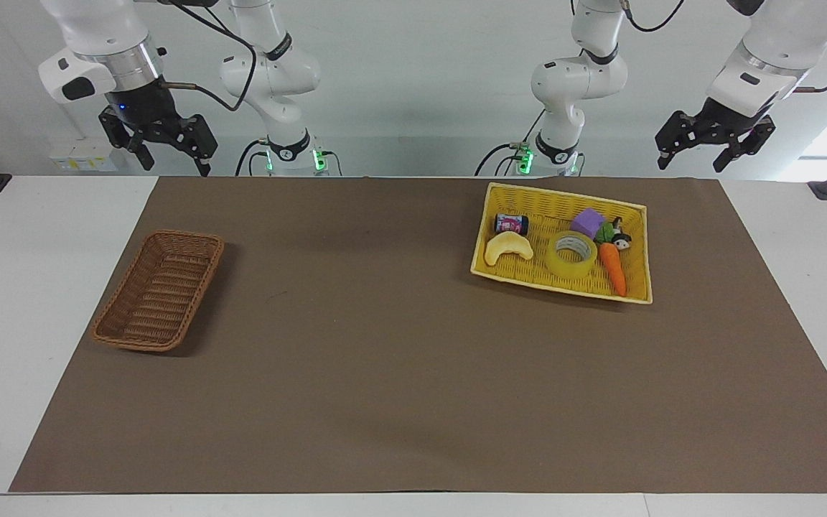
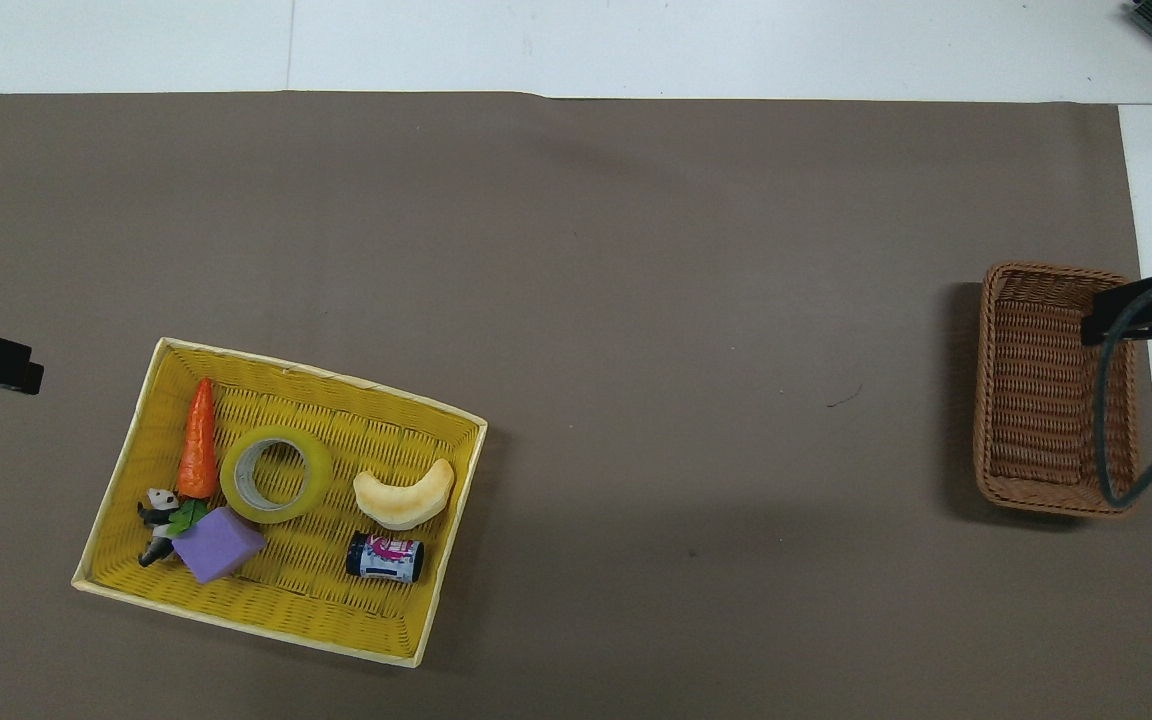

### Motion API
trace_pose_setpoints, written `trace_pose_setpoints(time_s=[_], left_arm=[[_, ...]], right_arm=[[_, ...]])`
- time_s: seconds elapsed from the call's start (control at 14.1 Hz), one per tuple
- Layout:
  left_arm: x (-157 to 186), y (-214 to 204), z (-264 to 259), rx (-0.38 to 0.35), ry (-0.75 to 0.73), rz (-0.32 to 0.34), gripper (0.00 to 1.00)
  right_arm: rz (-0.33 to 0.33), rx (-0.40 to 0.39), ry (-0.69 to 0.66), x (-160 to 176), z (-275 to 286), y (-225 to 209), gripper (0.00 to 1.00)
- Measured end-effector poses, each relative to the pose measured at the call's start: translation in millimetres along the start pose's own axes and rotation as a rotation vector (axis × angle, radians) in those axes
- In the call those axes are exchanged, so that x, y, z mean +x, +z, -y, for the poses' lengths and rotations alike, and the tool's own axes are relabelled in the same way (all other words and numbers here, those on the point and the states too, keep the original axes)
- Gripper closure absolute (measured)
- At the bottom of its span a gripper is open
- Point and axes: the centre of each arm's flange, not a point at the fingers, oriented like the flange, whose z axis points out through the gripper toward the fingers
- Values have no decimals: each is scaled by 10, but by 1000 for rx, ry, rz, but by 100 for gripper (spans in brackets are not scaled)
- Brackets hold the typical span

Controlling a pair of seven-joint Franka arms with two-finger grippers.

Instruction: Move tape to another basket

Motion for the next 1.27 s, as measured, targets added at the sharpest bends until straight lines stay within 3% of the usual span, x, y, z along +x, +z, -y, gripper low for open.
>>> trace_pose_setpoints(time_s=[1.27], left_arm=[[-7, -6, 78, -1, 0, -2, 0]], right_arm=[[17, 13, 4, -23, -26, 6, 0]])
